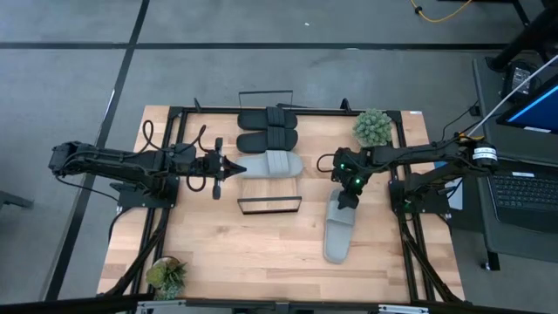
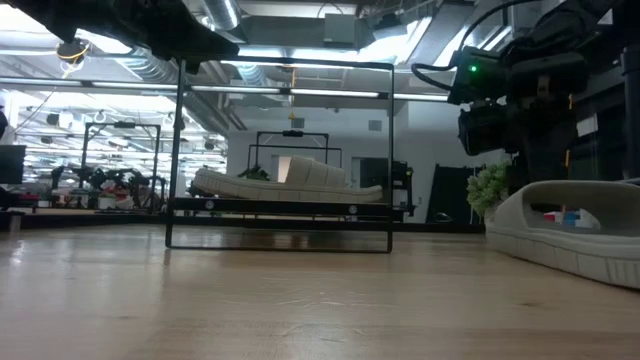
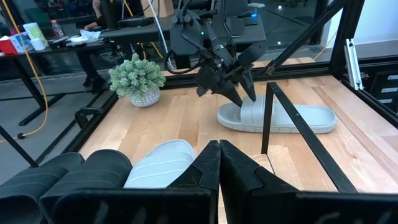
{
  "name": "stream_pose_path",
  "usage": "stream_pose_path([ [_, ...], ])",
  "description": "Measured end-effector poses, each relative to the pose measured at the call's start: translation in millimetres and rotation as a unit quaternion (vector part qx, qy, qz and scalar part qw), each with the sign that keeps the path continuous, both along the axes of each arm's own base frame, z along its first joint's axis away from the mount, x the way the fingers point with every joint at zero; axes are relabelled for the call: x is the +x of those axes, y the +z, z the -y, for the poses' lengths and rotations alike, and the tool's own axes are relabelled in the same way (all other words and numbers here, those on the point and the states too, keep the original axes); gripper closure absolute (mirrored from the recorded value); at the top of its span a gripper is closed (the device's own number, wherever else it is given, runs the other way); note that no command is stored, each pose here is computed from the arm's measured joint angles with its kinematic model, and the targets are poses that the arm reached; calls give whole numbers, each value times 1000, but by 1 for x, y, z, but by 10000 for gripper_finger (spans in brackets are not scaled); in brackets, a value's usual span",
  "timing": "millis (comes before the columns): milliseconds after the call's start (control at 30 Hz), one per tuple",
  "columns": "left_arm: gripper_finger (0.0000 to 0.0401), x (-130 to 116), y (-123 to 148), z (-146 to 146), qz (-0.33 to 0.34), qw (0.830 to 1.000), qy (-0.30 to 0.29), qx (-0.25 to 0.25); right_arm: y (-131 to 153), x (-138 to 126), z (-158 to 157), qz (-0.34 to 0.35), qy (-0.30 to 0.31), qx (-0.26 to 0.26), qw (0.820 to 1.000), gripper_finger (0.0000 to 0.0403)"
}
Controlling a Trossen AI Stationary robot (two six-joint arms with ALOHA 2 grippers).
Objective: Pick and place slides into the shelf
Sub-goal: Put the gray slides on the shelf
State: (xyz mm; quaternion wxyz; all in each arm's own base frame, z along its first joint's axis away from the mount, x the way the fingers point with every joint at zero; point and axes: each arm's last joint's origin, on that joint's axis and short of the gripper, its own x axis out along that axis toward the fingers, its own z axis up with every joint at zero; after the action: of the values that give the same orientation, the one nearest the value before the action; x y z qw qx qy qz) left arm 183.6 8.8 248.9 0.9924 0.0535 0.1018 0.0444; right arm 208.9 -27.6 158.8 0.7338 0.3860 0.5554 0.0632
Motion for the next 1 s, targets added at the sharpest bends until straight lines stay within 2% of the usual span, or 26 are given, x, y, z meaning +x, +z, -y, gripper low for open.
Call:
stream_pose_path([
  [333,401,0,0,0,0,1000,0,0,0,0,0,0,0,-1,1000,230],
  [433,401,0,0,0,0,1000,0,0,-2,0,1,-6,-7,-22,1000,230],
  [600,401,0,0,0,0,1000,0,0,-7,2,1,-13,1,-26,1000,230],
  [867,401,0,0,0,0,1000,0,0,-15,7,0,-10,19,23,1000,230],
  [1000,401,0,0,0,0,1000,0,0,-15,7,0,-2,29,21,999,240],
])
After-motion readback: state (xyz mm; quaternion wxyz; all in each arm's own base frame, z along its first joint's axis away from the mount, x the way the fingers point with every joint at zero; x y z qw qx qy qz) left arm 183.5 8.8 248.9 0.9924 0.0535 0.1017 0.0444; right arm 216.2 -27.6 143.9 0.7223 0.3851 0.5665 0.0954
